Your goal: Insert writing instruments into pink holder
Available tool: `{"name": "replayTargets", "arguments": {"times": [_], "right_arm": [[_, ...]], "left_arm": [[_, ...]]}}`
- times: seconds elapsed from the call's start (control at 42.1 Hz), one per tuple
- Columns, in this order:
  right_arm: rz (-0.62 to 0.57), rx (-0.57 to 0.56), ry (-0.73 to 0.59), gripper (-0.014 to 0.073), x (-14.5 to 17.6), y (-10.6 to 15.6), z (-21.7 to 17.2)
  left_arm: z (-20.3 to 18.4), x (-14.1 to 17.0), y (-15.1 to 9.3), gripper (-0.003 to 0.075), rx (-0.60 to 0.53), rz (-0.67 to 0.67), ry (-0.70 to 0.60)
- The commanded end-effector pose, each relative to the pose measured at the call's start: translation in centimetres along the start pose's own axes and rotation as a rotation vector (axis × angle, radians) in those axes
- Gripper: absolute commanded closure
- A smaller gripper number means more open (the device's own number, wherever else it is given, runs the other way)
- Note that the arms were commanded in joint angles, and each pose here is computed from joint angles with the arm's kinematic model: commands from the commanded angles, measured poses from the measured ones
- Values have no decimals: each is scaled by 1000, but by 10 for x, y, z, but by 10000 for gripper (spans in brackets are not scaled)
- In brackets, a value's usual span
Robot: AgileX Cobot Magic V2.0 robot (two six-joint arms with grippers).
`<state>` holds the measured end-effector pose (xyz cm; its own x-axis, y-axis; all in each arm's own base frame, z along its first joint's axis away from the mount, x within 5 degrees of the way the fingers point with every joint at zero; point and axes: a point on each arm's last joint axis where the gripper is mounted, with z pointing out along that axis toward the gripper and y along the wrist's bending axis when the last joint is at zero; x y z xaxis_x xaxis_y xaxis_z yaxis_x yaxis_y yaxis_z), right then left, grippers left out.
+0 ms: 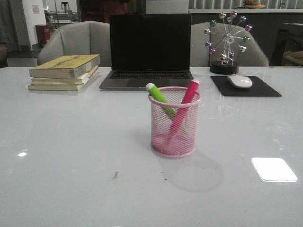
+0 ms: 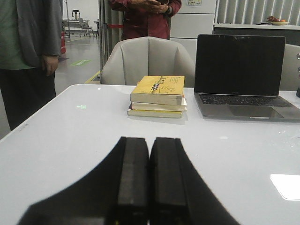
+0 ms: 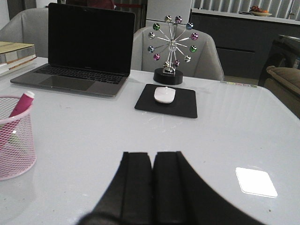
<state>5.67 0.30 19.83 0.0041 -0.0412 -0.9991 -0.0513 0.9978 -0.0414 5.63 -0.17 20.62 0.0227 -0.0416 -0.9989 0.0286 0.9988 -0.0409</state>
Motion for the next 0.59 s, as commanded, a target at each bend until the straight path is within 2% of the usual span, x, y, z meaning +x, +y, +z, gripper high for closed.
{"name": "replayTargets", "arguments": {"times": [0.0, 0.19, 0.569], "right_arm": [[-8, 14, -124, 526, -12, -1, -2], [91, 8, -124, 526, -12, -1, -2], [83, 32, -124, 526, -11, -2, -2]], "left_arm": [[-2, -7, 0, 629, 0, -8, -100], [-2, -7, 0, 629, 0, -8, -100], [-2, -7, 0, 629, 0, -8, -100]]}}
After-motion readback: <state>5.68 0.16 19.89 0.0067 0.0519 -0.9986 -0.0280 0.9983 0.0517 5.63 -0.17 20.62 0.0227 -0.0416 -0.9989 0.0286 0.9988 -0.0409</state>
